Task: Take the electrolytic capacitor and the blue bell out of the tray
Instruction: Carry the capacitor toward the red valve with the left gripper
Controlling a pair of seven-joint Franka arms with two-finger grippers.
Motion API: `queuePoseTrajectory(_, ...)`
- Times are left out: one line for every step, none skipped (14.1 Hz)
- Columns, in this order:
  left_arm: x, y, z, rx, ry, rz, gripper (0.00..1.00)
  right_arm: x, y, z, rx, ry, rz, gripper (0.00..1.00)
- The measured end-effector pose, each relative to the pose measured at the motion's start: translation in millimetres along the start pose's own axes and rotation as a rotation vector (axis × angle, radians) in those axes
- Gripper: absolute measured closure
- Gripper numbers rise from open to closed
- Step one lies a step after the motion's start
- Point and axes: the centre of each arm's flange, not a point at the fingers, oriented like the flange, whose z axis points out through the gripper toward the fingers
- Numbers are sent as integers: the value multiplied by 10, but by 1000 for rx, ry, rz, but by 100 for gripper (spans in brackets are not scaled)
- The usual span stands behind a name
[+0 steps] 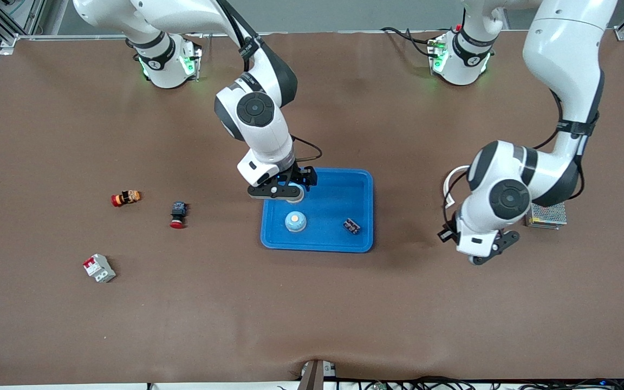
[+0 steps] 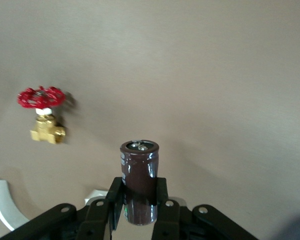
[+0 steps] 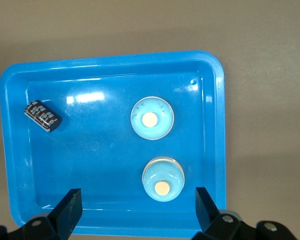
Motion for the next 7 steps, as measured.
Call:
queuePoseTrajectory(35, -67, 52, 2, -5, 0, 70, -4, -3, 13, -2, 1, -3, 0)
queuePoseTrajectory(71, -131, 105, 2, -9, 5, 70, -11, -8, 24, -4, 3, -7, 0)
queuePoseTrajectory(118, -202, 161, -1, -11, 13, 70, -23, -16, 37, -5, 3, -10, 0)
queuePoseTrajectory(162, -274, 231, -5, -13, 22, 70, -36, -28, 51, -5, 4, -13, 0)
queuePoseTrajectory(202, -340, 317, -12, -13, 30, 70, -46, -39, 64, -4, 4, -15, 0)
queuePoseTrajectory(232, -395, 421, -20, -14, 38, 70, -54, -44, 81, -5, 4, -17, 0)
queuePoseTrajectory(248, -428, 528, -25, -17, 43, 70, -63, -51, 104, -5, 4, -18, 0)
